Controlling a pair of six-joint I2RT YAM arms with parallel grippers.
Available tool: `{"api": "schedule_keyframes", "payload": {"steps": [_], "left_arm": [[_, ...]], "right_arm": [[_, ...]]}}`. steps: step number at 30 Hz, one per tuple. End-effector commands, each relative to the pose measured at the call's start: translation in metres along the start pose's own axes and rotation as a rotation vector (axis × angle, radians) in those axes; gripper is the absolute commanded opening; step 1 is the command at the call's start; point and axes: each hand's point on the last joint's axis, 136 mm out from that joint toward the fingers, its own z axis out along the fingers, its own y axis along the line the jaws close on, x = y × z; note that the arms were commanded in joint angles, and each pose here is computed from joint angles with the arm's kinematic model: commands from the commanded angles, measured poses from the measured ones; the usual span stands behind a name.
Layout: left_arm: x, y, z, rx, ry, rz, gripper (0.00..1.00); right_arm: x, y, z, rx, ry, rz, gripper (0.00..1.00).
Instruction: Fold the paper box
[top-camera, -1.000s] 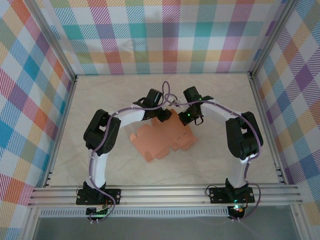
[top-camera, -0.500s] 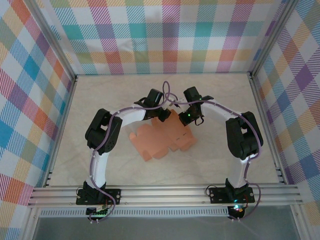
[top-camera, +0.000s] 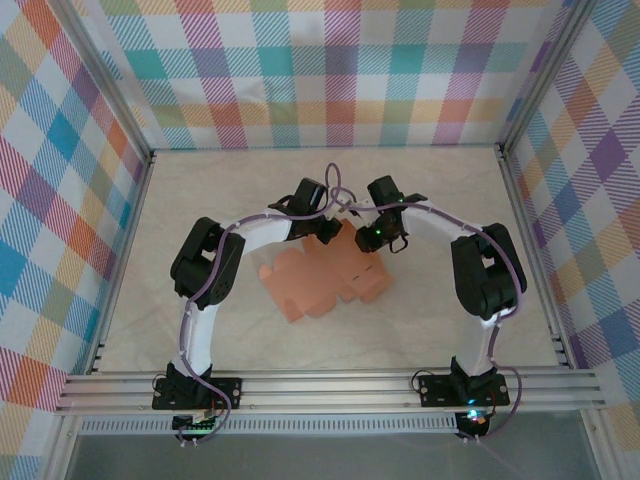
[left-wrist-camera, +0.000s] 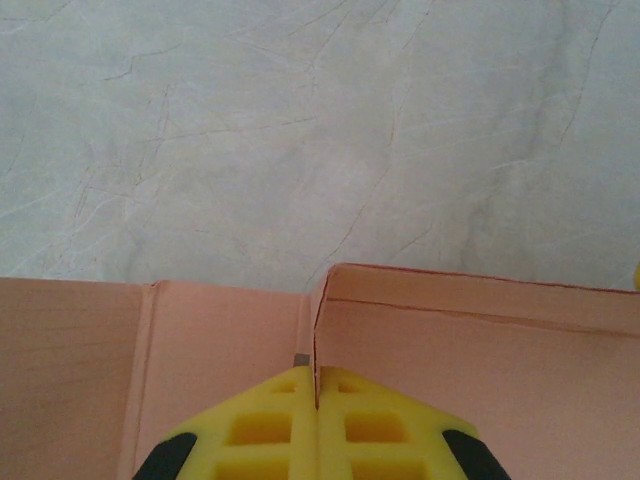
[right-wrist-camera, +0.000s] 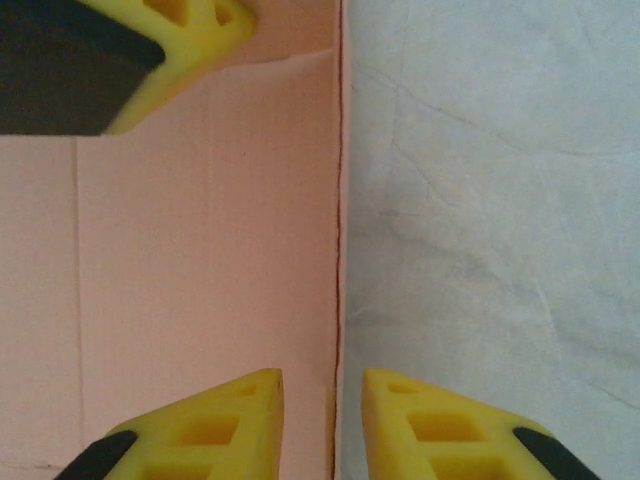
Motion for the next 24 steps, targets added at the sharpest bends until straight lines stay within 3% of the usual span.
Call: {"api": "schedule_keyframes", "payload": {"steps": [1, 8, 14, 24], "left_arm": [[0.006, -0.004, 0.005, 0.016, 0.002, 0.0, 0.0], [0.008, -0.003, 0.007, 0.015, 0.009, -0.002, 0.0], [0.007, -0.003, 0.006, 0.015, 0.006, -0.004, 0.0], [0.006, -0.004, 0.005, 0.02, 0.002, -0.007, 0.0]], "right_arm": [[-0.004, 0.005, -0.013, -0.037, -0.061, 0.018, 0.27], [-0.001, 0.007, -0.019, -0.048, -0.096, 0.036, 0.27], [-0.001, 0.0, -0.018, -0.005, -0.1, 0.041, 0.2], [0.002, -0.007, -0.007, 0.02, -0.077, 0.034, 0.2]]}}
